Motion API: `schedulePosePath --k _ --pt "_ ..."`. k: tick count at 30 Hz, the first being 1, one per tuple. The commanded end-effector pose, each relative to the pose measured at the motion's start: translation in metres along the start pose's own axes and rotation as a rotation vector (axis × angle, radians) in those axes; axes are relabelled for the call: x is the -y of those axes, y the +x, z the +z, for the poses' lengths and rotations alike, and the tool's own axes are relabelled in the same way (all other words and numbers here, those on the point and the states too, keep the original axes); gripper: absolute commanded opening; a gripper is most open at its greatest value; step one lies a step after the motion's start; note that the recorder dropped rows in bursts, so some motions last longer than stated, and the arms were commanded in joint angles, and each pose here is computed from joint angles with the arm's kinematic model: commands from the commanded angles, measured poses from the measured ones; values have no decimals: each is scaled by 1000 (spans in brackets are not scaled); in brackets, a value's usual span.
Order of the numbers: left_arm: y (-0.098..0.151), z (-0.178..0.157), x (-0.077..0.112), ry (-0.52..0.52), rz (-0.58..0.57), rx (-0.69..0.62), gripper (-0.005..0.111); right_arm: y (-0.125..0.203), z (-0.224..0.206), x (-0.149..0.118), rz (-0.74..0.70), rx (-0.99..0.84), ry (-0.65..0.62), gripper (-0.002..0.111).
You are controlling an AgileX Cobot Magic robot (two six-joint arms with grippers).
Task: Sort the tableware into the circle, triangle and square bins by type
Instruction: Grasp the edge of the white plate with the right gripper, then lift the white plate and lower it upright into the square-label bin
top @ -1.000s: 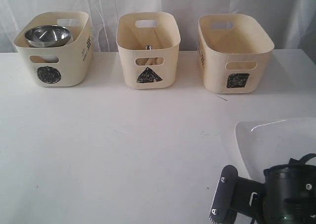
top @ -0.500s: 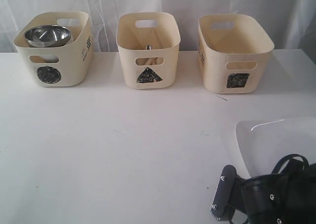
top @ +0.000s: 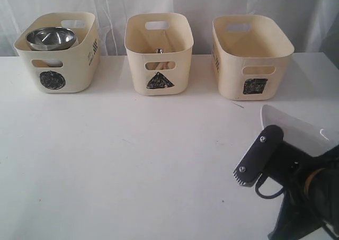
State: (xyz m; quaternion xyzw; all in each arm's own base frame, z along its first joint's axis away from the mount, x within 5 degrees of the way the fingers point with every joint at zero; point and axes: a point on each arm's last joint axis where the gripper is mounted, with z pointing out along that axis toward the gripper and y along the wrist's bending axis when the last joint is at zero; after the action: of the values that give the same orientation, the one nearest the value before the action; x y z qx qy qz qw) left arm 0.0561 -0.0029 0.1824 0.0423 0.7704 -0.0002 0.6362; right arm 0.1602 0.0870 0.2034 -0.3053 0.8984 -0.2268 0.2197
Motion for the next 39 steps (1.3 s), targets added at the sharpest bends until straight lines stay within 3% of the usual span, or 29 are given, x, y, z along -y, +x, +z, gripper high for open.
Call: schedulePosePath --k 1,14,23,32,39 --pt "1 0 0 6 -7 2 0 0 -21 15 93 96 0 0" --pt "1 0 0 6 -7 2 0 2 -88 57 360 452 -83 0" --pt "1 0 0 6 -7 2 0 -14 -125 76 359 694 -116 0" --pt "1 0 0 6 -7 2 0 -64 -143 95 213 830 84 0" --pt "1 0 0 6 -7 2 0 -117 -111 133 253 841 150 0"
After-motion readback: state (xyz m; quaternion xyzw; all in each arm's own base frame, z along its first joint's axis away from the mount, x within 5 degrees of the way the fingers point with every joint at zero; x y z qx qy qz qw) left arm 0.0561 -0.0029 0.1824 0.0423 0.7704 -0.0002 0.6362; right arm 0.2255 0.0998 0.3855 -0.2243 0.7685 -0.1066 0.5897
